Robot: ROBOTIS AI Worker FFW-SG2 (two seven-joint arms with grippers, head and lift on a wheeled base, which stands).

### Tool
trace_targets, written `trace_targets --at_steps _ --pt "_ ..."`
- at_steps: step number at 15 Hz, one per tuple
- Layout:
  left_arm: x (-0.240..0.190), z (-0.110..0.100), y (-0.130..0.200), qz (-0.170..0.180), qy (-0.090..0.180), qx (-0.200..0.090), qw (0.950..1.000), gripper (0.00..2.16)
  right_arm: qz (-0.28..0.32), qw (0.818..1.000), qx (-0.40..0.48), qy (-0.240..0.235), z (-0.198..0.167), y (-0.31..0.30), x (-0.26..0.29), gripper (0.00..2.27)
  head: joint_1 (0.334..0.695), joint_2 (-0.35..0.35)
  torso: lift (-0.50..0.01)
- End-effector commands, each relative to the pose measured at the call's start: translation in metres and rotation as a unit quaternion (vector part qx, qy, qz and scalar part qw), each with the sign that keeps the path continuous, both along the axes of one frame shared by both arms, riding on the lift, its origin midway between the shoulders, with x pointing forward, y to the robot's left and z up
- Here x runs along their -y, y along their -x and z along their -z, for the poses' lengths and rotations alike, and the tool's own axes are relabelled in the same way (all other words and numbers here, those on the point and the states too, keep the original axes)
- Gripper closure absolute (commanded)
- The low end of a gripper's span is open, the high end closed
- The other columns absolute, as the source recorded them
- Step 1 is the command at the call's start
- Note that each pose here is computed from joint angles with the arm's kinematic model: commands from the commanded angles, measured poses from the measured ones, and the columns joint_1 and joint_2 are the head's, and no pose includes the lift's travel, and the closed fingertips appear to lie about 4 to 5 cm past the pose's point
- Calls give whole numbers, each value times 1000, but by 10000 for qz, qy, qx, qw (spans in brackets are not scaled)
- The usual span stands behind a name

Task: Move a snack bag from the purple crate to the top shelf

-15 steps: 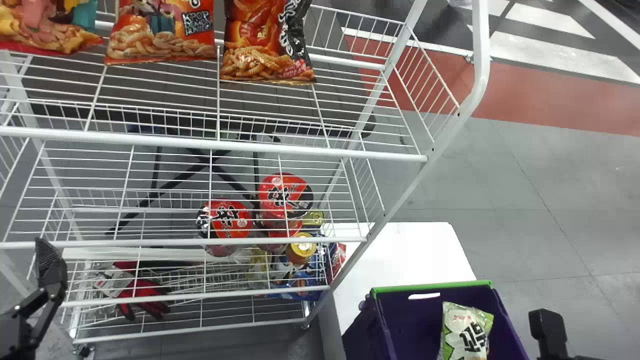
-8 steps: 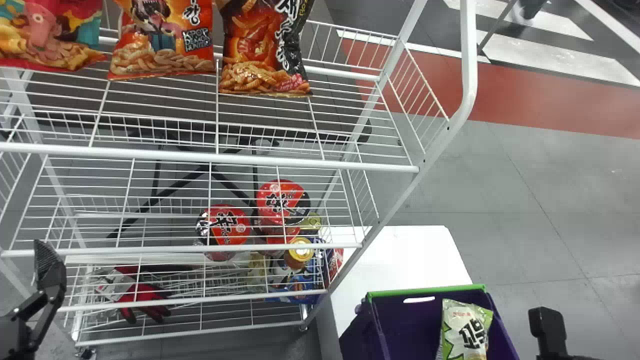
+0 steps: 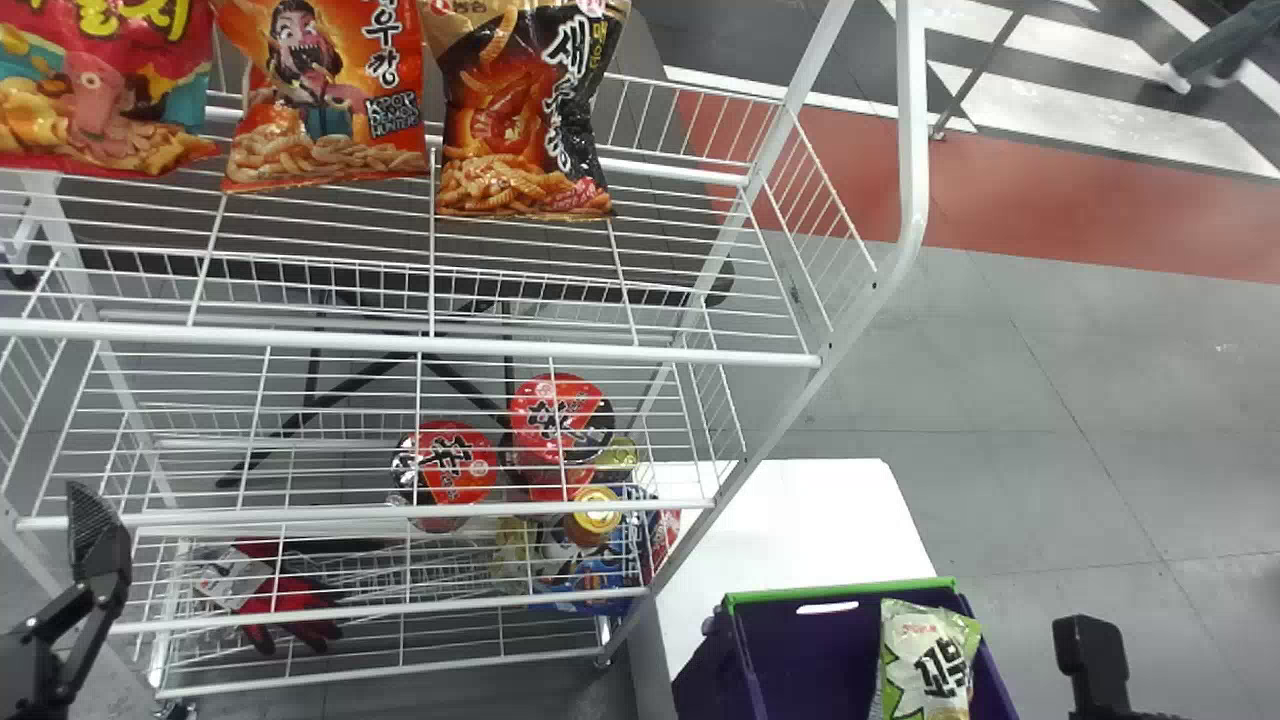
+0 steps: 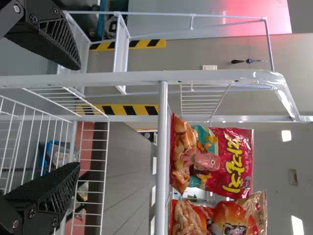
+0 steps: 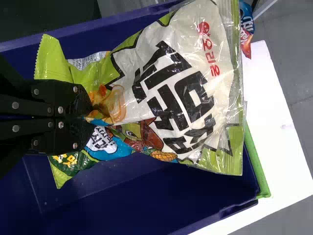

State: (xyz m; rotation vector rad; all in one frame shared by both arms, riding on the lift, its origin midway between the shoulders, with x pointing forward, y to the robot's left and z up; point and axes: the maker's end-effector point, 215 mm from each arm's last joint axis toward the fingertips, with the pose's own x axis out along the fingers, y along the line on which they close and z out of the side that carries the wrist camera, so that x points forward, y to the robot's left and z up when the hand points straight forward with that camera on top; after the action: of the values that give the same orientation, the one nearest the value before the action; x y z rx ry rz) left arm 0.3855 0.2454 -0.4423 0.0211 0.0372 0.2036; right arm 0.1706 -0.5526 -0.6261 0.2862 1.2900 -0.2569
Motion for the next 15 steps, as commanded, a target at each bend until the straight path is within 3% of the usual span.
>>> trace_targets --at_steps 1,15 --pt "0 1 0 -1 -3 -6 10000 124 0 10000 -11 0 1 1 0 1895 695 -350 -113" --pt "0 2 0 6 -7 -21 10000 124 -11 10000 -8 10 2 0 0 1895 695 -350 -56"
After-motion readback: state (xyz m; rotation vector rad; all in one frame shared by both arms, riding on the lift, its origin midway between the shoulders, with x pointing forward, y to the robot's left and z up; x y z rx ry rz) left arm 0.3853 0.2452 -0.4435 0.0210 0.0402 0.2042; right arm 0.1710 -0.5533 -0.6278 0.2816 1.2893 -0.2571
